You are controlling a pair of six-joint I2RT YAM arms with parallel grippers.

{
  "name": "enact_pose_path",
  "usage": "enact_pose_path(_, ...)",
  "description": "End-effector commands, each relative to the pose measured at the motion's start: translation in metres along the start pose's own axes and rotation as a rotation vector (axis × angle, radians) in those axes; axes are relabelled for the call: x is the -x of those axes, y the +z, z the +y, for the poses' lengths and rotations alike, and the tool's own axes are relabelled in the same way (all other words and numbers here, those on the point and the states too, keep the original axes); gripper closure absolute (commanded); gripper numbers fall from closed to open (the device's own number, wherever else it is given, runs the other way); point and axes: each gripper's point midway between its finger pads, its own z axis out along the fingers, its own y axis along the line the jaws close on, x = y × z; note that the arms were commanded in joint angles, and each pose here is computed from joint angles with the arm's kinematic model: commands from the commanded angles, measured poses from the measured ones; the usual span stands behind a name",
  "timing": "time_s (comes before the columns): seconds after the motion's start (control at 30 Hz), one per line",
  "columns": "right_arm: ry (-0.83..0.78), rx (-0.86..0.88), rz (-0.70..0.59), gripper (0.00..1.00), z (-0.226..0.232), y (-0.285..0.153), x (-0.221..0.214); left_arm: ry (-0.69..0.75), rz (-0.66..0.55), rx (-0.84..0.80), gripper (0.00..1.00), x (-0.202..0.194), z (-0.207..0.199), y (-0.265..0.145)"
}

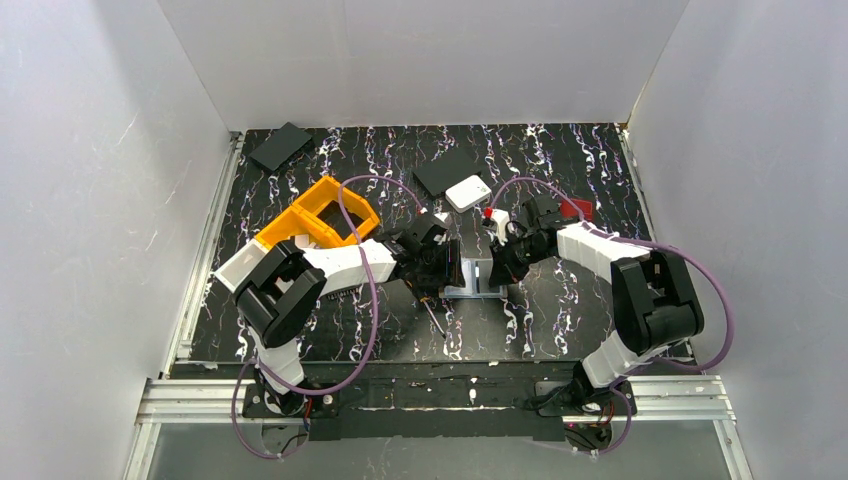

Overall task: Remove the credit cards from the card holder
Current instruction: Remove the credit card from the card holder.

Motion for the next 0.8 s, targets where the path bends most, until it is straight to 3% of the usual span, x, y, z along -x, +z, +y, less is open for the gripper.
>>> enact_pose_path(0.0, -0.016, -0.011, -0.02, 0.92, -0.004, -0.001, 0.015, -0.005, -0.006, -0.058, 0.49, 0.002, -0.013, -0.001)
enact_pose_path(0.5, -0.01, -0.016, -0.014, 0.91, -0.005, -0.001, 0.015, -0.103, -0.004, -0.119, 0.48, 0.004, -0.026, 0.009)
enact_pose_path(0.77, 0.0, -0.031, -0.024, 0.91, -0.007, -0.002, 0.017, -0.146, -0.05, -0.217, 0.57, 0.014, -0.045, 0.004)
